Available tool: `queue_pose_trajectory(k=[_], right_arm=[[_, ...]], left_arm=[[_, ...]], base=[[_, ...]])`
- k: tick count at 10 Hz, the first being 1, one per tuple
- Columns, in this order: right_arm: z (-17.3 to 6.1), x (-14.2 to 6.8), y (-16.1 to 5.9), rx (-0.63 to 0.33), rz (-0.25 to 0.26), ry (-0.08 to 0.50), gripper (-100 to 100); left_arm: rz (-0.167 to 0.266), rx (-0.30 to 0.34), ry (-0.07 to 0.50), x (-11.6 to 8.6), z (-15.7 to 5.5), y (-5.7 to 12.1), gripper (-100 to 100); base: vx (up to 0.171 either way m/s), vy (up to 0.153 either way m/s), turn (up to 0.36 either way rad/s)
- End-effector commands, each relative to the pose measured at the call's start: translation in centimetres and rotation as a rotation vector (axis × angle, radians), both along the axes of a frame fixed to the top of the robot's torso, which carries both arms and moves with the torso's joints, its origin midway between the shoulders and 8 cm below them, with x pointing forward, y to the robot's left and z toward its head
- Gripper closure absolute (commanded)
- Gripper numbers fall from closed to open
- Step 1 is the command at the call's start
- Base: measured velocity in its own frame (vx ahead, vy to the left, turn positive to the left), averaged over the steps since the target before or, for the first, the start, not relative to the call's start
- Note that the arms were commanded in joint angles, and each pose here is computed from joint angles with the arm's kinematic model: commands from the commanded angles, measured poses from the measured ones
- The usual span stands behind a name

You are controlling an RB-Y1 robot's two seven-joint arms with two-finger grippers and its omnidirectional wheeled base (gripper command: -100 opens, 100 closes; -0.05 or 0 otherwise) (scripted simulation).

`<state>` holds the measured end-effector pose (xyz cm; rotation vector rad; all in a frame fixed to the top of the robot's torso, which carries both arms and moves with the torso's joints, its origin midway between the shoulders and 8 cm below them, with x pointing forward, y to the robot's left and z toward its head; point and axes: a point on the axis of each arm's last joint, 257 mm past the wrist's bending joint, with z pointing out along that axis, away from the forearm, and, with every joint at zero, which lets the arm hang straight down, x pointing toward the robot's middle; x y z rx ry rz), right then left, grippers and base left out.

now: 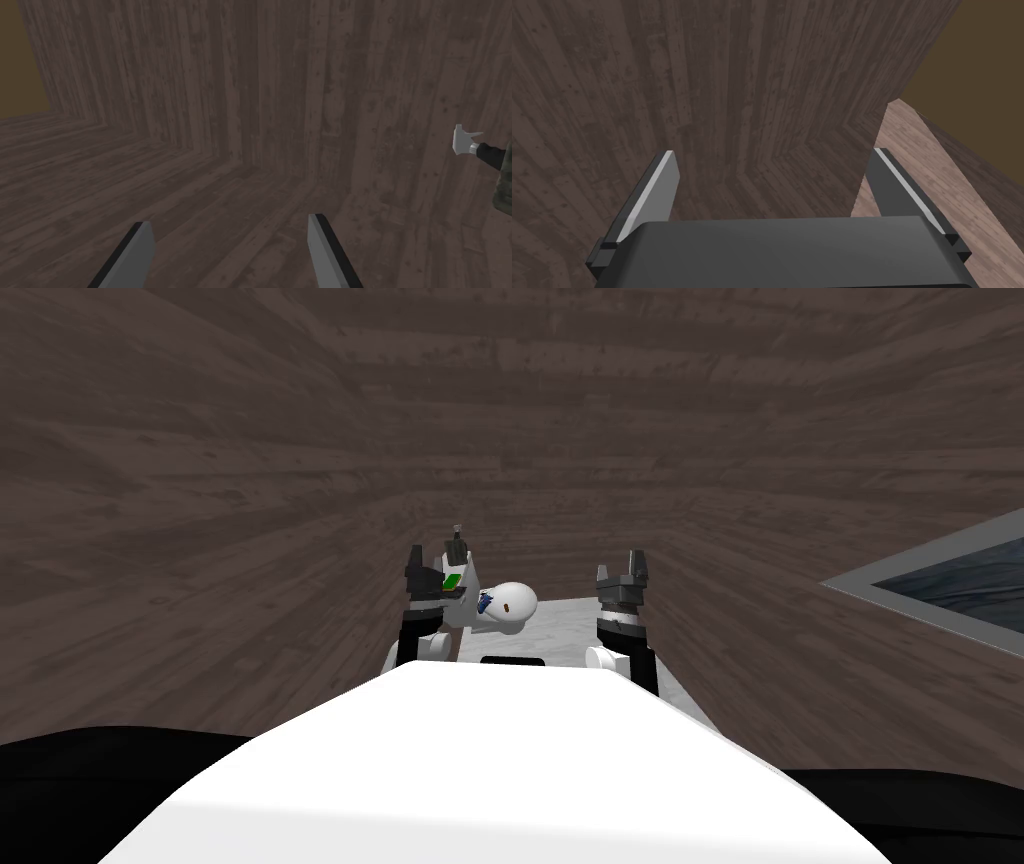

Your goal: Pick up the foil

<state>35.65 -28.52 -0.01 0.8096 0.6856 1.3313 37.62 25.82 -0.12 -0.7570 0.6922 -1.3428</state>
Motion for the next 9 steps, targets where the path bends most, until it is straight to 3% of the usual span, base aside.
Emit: queue_pose_trajectory(k=[1, 6, 7, 9], right_arm=[[0.0, 0.0, 0.0, 0.0, 0.0, 0.0, 0], [0.0, 0.0, 0.0, 0.0, 0.0, 0.0, 0], [0.0, 0.0, 0.0, 0.0, 0.0, 0.0, 0], [0.0, 0.0, 0.0, 0.0, 0.0, 0.0, 0]], left_arm=[[-0.011, 0.034, 0.02, 0.3, -0.6, -0.2, -100], [-0.024, 0.153, 0.145, 1.9, -5.0, 0.1, -100], [-0.014, 0.186, 0.211, 2.7, -7.4, 0.7, -100], [0.002, 0.209, 0.281, 3.5, -10.1, 1.5, -100]], base=[[-0.006, 0.001, -0.012], [-0.031, 0.005, -0.023], [-0.064, 0.019, -0.061], [-0.064, 0.022, -0.041]])
